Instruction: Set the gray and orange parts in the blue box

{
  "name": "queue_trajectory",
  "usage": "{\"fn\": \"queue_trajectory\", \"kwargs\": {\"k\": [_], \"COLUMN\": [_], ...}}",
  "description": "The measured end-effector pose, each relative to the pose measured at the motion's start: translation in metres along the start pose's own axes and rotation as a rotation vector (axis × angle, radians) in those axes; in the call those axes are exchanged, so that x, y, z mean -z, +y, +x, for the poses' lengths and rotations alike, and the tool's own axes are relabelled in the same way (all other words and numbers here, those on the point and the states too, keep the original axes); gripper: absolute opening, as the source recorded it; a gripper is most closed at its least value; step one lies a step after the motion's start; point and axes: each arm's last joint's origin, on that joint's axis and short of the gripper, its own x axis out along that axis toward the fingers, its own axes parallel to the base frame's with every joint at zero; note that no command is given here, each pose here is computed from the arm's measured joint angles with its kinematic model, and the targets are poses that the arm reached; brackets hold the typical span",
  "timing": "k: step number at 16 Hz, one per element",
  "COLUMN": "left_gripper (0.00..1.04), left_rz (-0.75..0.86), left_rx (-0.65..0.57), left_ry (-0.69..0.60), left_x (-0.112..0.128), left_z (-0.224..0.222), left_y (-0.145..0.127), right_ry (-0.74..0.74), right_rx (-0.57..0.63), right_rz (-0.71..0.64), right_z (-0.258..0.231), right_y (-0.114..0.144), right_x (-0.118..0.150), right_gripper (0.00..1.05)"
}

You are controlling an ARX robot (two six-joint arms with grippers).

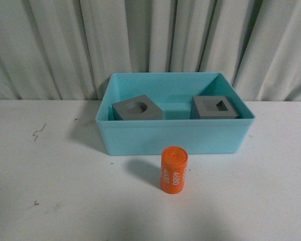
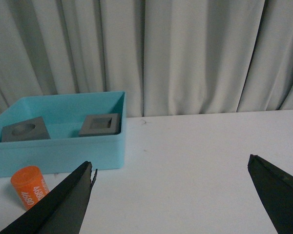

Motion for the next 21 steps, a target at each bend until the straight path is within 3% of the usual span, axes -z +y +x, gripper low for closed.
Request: {"fn": "queue_trajectory", "kwargs": {"k": [6, 14, 16, 18, 19, 20, 21], "left_gripper": [0.03, 1.00, 0.97, 0.98, 0.98, 0.98, 0.98], "left_rz": [0.000, 0.001, 0.001, 0.001, 0.001, 0.001, 0.001], "left_rx": [0.000, 0.000, 0.000, 0.002, 0.000, 0.000, 0.000], "left_ry": [0.000, 0.000, 0.000, -0.001, 0.000, 0.000, 0.000], "left_x": [0.000, 0.000, 0.000, 0.000, 0.000, 0.000, 0.000], "left_z": [0.000, 0.000, 0.000, 0.000, 0.000, 0.000, 0.000], "left_y": [0.000, 0.000, 0.000, 0.000, 0.000, 0.000, 0.000], "right_ry": [0.001, 0.000, 0.019, 0.382, 0.361, 0.264, 0.247], "right_rx": [0.000, 0.000, 0.007, 0.192, 0.254, 0.078, -0.083], "right_rz": [0.000, 0.000, 0.004, 0.098, 0.130, 0.069, -0.008], "right_z": [0.000, 0.000, 0.000, 0.014, 0.039, 0.092, 0.129], "right_y": [0.000, 0.000, 0.000, -0.007, -0.022, -0.024, -0.013], "right_x": [0.000, 0.000, 0.001, -0.005, -0.023, -0.061, -0.072], "right_gripper": [0.98, 0.98, 0.98, 0.98, 0.98, 0.98, 0.98]}}
